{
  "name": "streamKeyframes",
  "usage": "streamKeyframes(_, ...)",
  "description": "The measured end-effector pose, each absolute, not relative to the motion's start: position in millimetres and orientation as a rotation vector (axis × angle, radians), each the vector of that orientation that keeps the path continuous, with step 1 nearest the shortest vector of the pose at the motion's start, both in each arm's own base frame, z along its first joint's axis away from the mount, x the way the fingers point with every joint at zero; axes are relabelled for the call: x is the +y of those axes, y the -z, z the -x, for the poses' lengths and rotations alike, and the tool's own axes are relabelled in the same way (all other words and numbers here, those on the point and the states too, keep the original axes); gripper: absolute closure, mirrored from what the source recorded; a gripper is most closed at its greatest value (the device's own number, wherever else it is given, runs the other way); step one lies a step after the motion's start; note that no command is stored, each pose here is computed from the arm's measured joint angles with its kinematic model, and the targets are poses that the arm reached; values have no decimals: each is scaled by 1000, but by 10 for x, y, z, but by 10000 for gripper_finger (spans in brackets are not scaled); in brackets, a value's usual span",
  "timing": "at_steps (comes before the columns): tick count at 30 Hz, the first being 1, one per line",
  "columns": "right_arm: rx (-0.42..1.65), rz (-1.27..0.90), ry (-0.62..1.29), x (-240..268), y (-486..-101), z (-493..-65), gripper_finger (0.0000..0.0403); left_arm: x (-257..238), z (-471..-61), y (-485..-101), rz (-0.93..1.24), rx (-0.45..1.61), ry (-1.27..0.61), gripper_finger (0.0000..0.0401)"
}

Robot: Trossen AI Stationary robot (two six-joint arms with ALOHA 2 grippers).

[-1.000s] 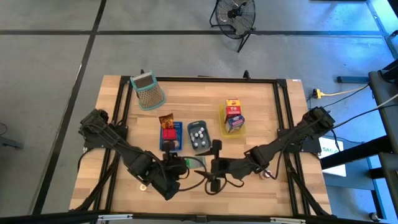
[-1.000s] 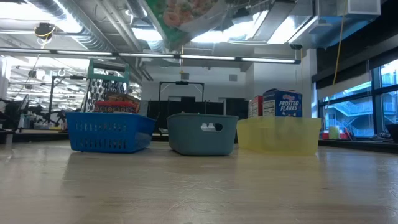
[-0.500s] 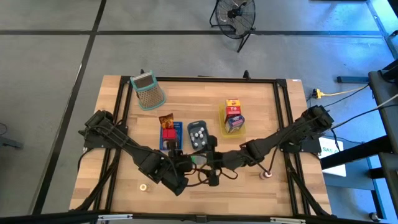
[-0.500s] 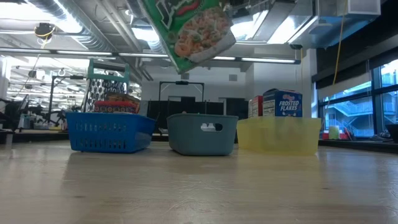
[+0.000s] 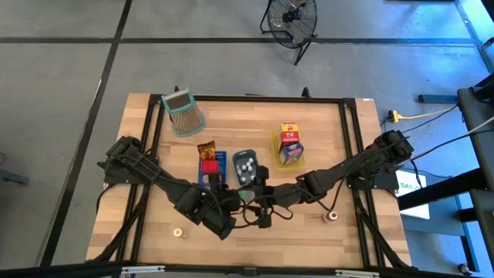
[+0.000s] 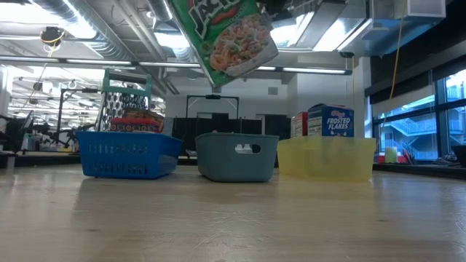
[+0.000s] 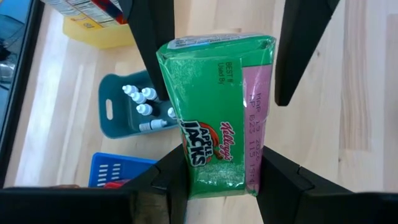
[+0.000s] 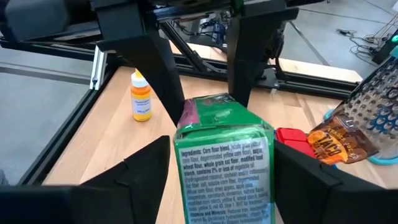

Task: Pick & Place Kitchen Items
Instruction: Put the green cereal box into the yellow bin

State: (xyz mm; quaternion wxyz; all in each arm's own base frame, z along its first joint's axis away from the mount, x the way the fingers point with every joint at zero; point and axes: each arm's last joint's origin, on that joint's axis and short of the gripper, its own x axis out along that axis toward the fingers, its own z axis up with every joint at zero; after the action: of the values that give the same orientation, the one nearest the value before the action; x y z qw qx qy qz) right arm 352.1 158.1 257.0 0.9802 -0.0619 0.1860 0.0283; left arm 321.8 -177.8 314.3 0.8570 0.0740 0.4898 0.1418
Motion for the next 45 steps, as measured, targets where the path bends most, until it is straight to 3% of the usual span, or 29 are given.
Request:
streamKeyframes(27, 375, 198, -77, 1605, -2566, -3509, 248, -1768, -3269, -3154, -136, 1011, -268, 256)
streamKeyframes(37, 401, 187, -78, 1660, -2555, -3458, 251, -1794, -3287, -3167, -102, 976, -272, 203)
streamKeyframes(45, 448, 335, 124, 1711, -2856, -2998, 251, -1847, -3246, -3171, -208, 992, -209, 171)
